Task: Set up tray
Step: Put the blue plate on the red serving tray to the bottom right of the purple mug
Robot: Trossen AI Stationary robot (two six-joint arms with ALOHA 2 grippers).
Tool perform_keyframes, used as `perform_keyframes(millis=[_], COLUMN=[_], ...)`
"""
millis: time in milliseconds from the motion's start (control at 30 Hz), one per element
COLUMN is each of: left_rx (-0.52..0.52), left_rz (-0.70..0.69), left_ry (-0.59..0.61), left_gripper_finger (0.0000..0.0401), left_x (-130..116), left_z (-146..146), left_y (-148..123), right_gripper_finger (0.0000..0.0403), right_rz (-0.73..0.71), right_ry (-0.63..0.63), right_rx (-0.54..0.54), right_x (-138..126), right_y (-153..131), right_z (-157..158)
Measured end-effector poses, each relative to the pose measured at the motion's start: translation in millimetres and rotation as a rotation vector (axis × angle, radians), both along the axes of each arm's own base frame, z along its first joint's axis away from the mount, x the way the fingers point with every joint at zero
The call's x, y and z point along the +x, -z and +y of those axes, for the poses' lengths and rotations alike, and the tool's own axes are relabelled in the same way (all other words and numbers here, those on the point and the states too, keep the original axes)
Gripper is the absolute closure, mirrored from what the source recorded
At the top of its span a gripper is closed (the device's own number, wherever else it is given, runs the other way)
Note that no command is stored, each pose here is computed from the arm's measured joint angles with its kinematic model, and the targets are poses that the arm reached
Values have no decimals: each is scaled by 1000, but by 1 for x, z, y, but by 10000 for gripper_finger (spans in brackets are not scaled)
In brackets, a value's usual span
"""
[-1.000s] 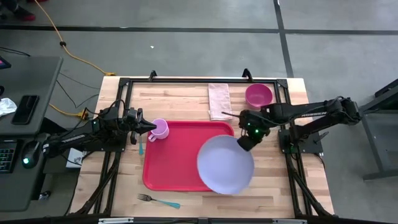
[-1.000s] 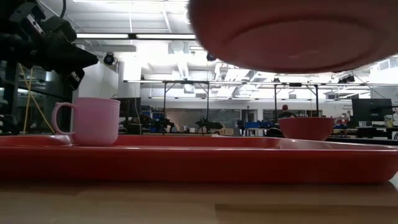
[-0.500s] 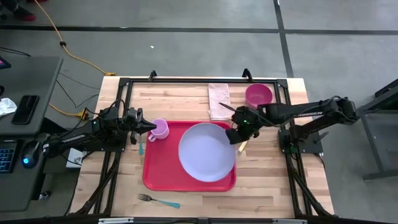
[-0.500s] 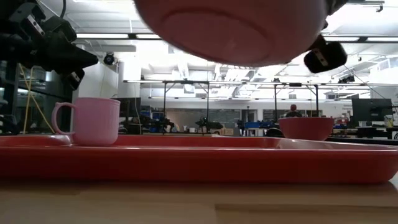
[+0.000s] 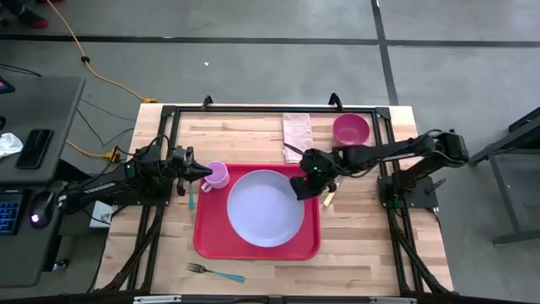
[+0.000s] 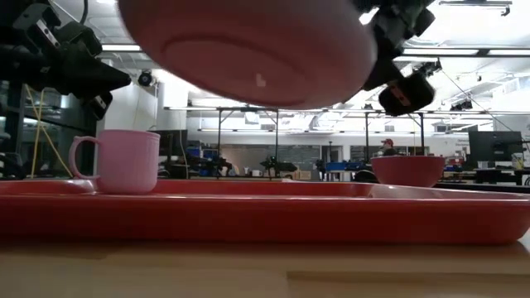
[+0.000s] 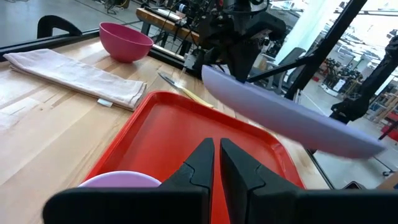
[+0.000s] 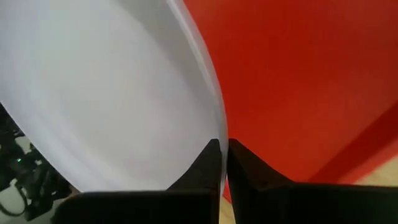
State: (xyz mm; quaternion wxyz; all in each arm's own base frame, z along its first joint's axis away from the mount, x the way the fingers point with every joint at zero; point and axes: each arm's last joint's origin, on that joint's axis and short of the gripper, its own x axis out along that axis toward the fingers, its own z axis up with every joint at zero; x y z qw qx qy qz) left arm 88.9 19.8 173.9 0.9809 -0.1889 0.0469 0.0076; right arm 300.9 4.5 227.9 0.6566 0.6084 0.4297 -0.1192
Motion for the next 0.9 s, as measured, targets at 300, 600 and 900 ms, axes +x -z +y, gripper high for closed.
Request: perform_keyframes(millis=[300, 600, 900], left_rx=[2, 3, 3], left_rz=[0, 0, 0], left_ry=[-3, -2, -2], left_gripper_finger=[343, 343, 343], left_x=[0, 0, 0], left_z=[0, 0, 0], left_y=[0, 0, 0], right_gripper_finger=[403, 403, 403], right_rz=[65, 97, 119], right_ry=[-86, -135, -87], right_rx=[-87, -101, -121], right_x=[36, 54, 56], right_y=[8, 19, 23], right_z=[-3, -3, -7])
